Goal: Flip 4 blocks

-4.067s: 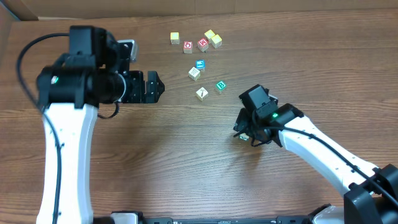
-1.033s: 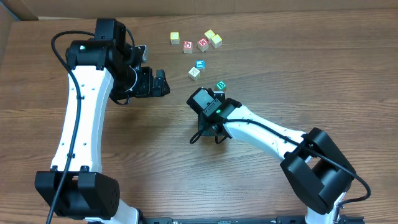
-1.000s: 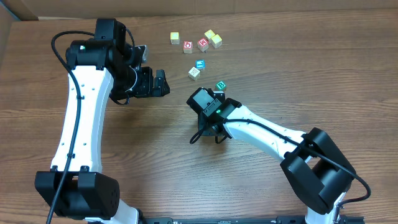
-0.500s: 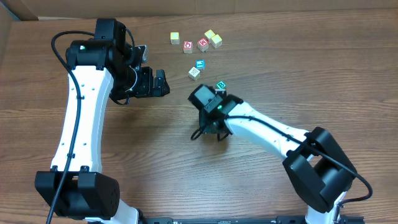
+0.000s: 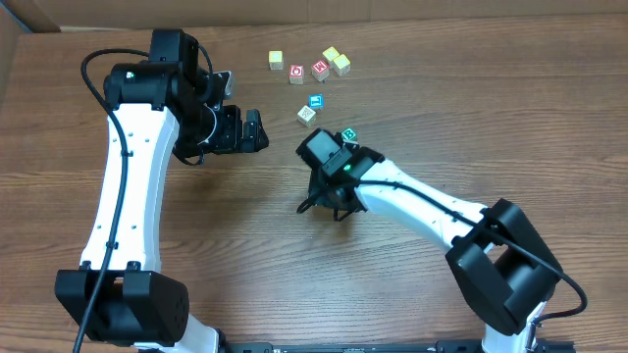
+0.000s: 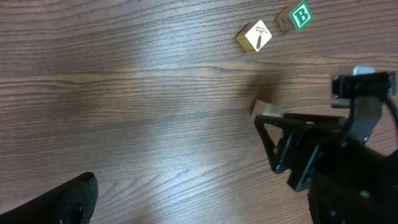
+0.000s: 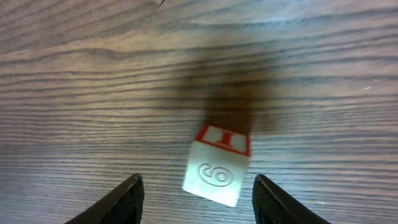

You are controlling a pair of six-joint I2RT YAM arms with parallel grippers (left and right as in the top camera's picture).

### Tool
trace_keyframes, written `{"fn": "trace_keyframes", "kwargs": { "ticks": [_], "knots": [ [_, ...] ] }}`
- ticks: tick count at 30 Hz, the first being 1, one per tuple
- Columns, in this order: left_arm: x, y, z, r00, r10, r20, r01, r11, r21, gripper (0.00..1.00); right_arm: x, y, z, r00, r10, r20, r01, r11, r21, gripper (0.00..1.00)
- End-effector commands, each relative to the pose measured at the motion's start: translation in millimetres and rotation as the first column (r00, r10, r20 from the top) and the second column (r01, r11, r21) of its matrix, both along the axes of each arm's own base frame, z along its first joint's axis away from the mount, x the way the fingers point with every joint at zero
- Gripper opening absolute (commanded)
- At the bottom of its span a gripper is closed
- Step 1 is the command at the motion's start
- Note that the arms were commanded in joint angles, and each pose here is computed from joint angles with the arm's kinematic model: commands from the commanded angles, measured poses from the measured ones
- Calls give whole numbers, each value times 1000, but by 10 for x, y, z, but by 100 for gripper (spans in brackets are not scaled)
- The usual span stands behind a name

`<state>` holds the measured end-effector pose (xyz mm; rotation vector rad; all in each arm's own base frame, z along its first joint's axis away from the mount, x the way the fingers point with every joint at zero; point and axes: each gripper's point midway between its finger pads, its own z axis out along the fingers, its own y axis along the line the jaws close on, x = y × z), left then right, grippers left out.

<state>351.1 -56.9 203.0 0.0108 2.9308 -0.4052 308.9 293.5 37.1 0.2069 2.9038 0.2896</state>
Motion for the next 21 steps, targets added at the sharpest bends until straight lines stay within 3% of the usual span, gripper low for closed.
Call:
{"fn": "trace_keyframes", "kwargs": {
  "ticks": [1,14,17,21],
  "knots": [
    [50,-55,62,1000,-3,18,4,1000,-20,100,24,-110,-86,997,-56,49,60,995,-76,57],
    [50,-55,63,1000,-3,18,4,1000,-20,100,38,-110,-278,998,-55,39,59,993,-104,50],
    [50,-55,64,1000,-3,18,4,1000,-20,100,41,-99,-268,998,-54,41,58,993,-102,42],
    [50,-55,62,1000,-3,18,4,1000,-20,100,41,-104,-268,998,-48,41,52,993,-105,39]
  ]
}}
